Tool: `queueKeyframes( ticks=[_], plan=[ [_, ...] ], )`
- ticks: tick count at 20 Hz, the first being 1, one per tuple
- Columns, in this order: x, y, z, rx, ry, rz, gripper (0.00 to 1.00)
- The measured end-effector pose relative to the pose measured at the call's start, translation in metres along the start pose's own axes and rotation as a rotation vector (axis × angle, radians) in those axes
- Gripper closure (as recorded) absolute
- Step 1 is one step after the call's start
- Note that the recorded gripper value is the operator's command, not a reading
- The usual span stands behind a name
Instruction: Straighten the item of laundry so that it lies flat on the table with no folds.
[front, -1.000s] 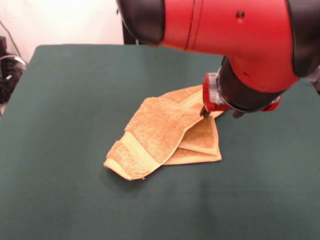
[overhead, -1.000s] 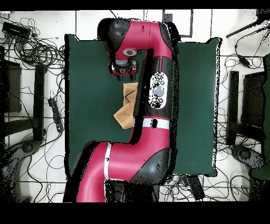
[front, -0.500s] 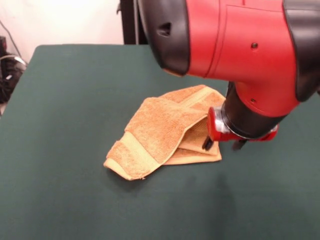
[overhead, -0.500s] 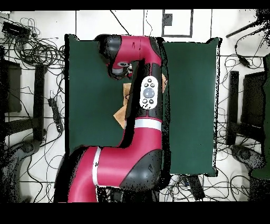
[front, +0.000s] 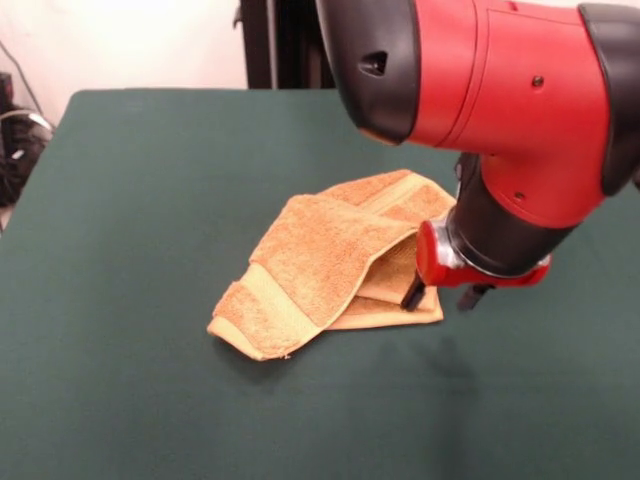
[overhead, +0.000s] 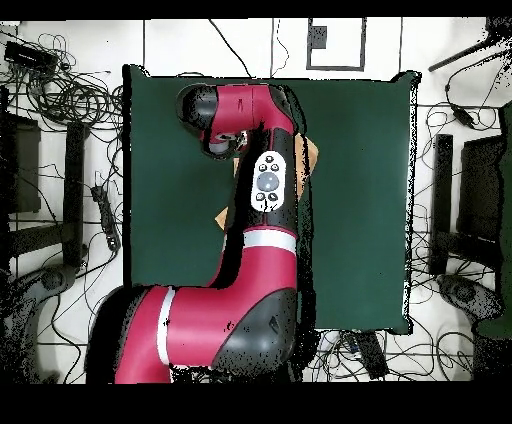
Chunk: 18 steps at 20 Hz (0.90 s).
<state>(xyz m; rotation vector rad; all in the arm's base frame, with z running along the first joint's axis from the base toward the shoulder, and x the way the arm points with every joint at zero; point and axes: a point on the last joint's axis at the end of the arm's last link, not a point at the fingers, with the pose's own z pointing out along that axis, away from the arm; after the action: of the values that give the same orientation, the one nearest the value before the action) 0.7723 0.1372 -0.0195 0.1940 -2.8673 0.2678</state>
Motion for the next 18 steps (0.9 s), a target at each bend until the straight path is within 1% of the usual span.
queueKeyframes(
  ticks=[9,11,15,18],
  plan=[
    [0.011,-0.011,0.0,0.049,0.022,-0.012,0.0],
    [0.015,-0.013,-0.001,0.048,0.032,-0.01,0.0],
    [0.031,-0.021,0.002,0.041,0.062,-0.001,0.0],
    [0.042,-0.026,0.008,0.034,0.066,0.007,0.0]
  ],
)
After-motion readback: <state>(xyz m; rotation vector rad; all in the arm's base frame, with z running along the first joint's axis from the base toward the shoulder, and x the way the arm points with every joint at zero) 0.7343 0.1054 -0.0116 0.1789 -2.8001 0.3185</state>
